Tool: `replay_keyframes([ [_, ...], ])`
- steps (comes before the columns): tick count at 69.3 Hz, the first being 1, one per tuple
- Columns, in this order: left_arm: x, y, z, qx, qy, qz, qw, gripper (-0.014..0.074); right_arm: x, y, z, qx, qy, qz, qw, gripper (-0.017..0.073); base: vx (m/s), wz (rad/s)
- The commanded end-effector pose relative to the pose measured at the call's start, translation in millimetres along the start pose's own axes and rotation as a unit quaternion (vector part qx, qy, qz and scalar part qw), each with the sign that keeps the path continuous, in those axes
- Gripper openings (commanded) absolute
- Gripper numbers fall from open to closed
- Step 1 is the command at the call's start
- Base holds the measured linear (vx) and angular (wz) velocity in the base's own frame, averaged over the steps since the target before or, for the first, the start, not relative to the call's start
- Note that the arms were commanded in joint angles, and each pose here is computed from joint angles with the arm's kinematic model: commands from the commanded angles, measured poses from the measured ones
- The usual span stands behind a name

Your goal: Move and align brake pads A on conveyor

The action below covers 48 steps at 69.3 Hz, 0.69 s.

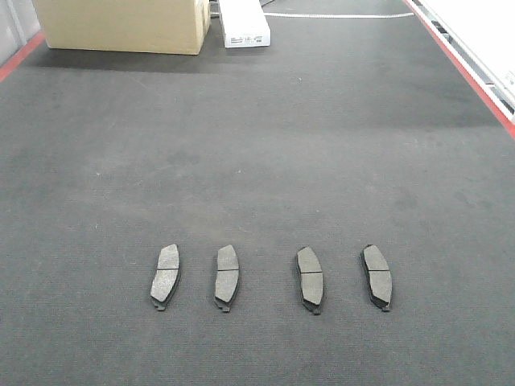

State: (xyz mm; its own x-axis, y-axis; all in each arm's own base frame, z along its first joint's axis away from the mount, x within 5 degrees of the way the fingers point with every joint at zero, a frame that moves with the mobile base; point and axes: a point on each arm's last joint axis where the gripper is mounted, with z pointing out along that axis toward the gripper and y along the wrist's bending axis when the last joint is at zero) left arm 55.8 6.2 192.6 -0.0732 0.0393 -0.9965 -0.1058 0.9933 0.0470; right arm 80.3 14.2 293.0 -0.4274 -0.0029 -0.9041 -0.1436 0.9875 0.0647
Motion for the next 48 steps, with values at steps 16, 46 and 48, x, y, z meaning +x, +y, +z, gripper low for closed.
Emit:
replay_keyframes([
  [16, -11, 0.4, -2, -0.002, -0.051, -0.008, 0.999, -0.0006, -14, 0.1, -4, 0.002, -0.046, -0.007, 0.999, -0.0006, 0.0, 0.0],
  [46, -11, 0.4, -2, -0.002, -0.051, -0.008, 0.999, -0.0006, 52, -15.7, 12, 0.071, -0.238, -0.005, 0.969, -0.0006, 0.0, 0.0],
  [48, -11, 0.4, -2, -0.002, -0.051, -0.008, 0.999, -0.0006, 62, -16.9, 14, 0.078, -0.235, -0.003, 0.969, -0.0006, 0.0, 0.0],
])
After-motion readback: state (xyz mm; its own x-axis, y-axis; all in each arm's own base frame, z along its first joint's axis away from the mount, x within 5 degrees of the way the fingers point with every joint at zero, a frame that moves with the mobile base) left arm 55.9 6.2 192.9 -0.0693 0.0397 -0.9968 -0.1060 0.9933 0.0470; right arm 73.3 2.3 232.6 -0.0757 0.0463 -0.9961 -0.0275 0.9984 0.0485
